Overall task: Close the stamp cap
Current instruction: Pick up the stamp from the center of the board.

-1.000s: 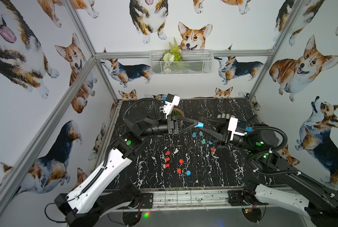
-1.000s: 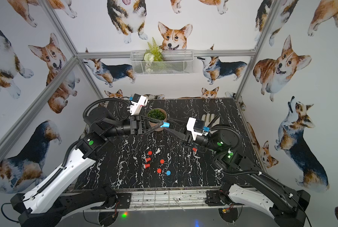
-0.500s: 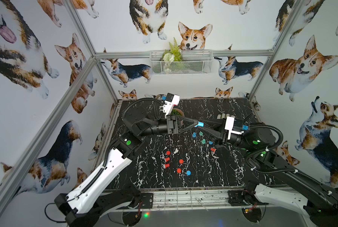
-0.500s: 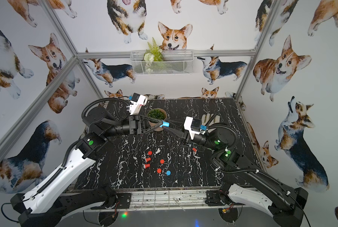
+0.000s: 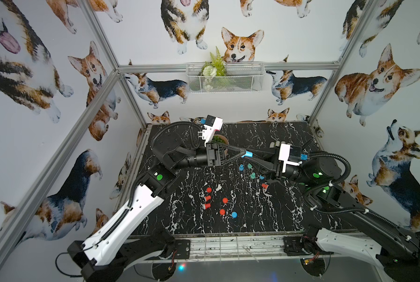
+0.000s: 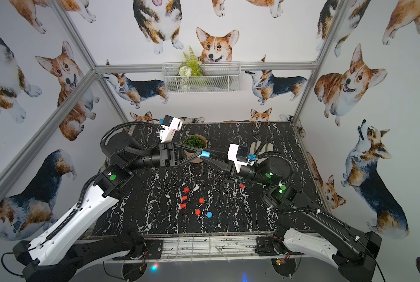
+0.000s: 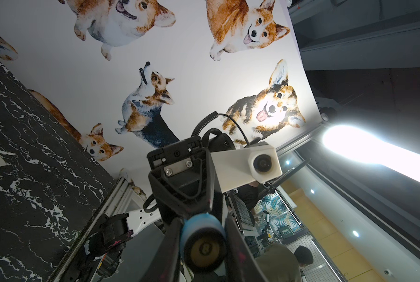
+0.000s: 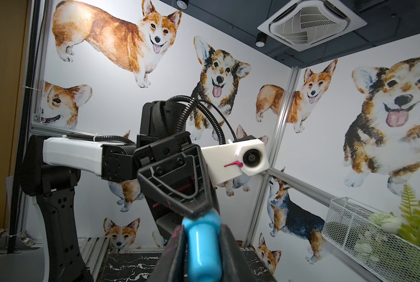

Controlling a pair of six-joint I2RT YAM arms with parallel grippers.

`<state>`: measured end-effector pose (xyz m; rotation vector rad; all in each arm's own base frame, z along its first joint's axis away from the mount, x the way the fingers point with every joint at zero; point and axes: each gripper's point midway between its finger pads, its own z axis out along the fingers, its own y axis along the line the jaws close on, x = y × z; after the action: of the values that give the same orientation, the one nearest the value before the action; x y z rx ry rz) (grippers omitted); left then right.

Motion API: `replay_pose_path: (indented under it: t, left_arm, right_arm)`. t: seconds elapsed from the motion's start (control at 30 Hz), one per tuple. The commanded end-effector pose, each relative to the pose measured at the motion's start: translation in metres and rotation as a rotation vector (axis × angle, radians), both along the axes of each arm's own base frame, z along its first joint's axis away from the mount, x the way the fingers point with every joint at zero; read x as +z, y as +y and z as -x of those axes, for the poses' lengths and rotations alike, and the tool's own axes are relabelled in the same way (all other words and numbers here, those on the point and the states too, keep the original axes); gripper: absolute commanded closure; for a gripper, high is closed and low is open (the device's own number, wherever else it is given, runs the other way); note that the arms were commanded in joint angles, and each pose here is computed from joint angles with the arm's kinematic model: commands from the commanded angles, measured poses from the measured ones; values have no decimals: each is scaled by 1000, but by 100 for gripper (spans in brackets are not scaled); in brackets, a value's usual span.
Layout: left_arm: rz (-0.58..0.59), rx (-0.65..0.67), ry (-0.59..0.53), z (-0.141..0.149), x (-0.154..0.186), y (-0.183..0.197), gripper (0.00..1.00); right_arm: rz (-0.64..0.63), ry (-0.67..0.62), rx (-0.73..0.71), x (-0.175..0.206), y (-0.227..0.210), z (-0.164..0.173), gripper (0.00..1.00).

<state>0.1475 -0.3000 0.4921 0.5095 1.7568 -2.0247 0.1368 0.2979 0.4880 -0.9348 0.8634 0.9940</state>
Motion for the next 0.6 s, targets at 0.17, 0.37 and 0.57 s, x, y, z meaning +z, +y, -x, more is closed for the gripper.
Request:
replay_pose_path:
  t: [0.17,0.37,0.57]
  left_arm:
    - [27,-22,-18,5,7,2,84]
    - [-18,28,-25,-1,-2,3,81]
    - [-129,173,-13,-25,-24,18,59]
  right_arm:
    - [-42,-8,24,12,-3,5,81]
    - [-45,24,-1,11,-4,-1,91]
    - [3,130,-97,-7,-8,-20,98]
